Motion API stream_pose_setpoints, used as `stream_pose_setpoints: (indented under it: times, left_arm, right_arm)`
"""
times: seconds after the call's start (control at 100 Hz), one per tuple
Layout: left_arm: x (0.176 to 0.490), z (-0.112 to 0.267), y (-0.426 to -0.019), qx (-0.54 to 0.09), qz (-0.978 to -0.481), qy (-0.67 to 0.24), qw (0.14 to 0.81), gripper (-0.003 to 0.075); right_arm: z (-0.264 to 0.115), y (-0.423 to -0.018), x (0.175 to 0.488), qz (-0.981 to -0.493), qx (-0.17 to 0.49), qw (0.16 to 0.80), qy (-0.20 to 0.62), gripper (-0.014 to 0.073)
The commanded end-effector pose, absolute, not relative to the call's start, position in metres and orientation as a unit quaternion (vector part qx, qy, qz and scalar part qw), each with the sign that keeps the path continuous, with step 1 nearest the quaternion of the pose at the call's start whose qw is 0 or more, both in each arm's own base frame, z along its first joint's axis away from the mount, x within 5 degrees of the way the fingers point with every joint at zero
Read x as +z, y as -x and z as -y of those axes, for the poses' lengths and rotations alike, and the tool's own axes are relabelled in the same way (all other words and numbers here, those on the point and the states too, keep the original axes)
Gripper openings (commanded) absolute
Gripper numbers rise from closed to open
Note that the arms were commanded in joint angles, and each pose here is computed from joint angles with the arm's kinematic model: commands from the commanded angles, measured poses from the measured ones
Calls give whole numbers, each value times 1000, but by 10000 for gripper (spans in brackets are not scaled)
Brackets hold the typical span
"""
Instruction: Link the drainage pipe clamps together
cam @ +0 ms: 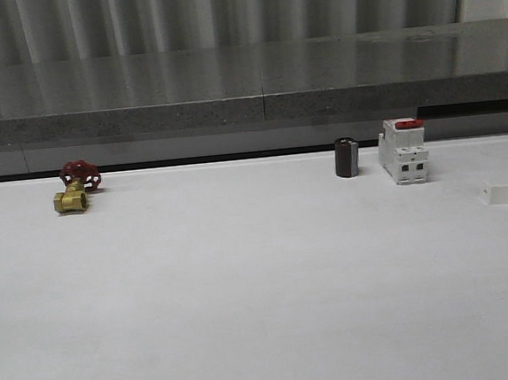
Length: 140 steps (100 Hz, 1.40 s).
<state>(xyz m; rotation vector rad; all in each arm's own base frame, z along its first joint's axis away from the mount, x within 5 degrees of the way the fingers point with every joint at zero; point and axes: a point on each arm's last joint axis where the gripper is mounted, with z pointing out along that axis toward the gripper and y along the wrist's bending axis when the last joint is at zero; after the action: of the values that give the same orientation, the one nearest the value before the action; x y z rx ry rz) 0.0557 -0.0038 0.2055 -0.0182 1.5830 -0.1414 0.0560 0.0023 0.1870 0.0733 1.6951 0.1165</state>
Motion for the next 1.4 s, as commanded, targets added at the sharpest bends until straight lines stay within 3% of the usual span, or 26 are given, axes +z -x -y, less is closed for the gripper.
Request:
stream_pose_setpoints:
  times: [0.0, 0.34, 0.51, 0.74, 1.02, 1.32, 1.39]
  left_arm:
    - [203, 5, -54, -73, -681, 7, 729, -20]
    - [205, 5, -54, -75, -672, 5, 736, -20]
    - [226, 5, -51, -76, -650, 3, 756, -20]
    - [280, 3, -57, -79, -722, 33, 687, -20]
    - [338, 3, -96, -44, -854, 53, 515, -20]
    - [334, 7, -143, -18, -907, 34, 419, -17]
    - [330, 8, -149, -16, -913, 33, 406, 22]
  right_arm:
    - [-2, -55, 201, -708, 48, 703, -31, -118]
    - [-2, -55, 201, -708, 48, 703, -31, -118]
    - [-2, -55, 201, -708, 48, 703, -31, -118]
    - [-2, -55, 201, -708, 48, 703, -31, -118]
    - [-2, -55, 201, -708, 48, 703, -31, -118]
    - [-2, -55, 201, -708, 48, 703, -31, -118]
    - [-2, -55, 201, -708, 48, 703, -31, -118]
